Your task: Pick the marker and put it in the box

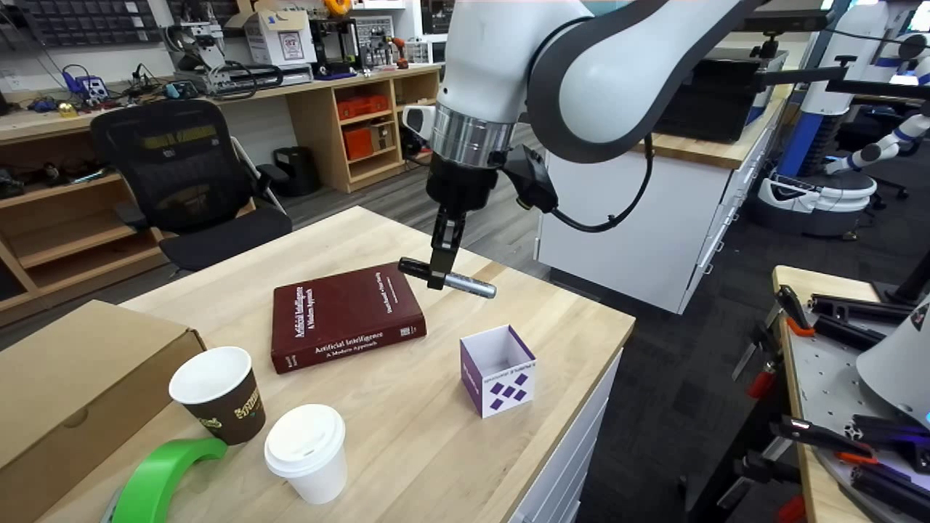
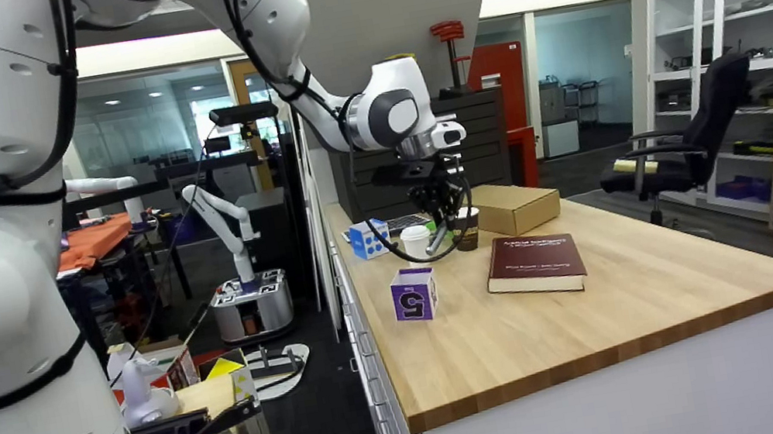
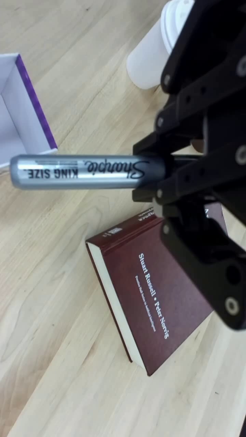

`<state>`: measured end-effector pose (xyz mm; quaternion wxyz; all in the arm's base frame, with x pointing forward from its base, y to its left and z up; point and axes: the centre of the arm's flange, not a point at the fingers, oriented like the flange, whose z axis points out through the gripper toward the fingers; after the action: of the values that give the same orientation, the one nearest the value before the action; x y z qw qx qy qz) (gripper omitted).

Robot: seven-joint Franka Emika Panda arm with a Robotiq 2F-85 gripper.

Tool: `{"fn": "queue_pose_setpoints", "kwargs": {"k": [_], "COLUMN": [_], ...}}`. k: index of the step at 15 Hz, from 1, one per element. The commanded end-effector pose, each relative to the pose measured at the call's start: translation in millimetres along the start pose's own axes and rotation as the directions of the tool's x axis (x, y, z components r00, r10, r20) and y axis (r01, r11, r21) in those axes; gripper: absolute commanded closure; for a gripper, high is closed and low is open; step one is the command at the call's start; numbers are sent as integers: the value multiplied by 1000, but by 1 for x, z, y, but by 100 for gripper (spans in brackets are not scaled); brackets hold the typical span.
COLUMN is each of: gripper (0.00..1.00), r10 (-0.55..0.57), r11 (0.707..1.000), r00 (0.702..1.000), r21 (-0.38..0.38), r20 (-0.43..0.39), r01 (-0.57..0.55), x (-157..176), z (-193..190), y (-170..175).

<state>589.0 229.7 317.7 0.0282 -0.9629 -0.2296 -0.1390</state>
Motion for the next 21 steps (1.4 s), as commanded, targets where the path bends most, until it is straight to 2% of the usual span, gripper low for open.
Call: {"fn": "queue_pose_setpoints", "kwargs": {"k": [1, 5, 12, 21], "gripper": [94, 94, 94, 94], "r10": [-63, -83, -83, -74], "r11": [998, 996, 994, 990], "r00": [997, 989, 959, 927], "r21": [0, 18, 40, 83], "r20": [-38, -120, -273, -368], "r01": [63, 86, 98, 113], "x": [-23, -33, -57, -88], "z": [-11, -10, -4, 11], "y": [-24, -38, -32, -23]}}
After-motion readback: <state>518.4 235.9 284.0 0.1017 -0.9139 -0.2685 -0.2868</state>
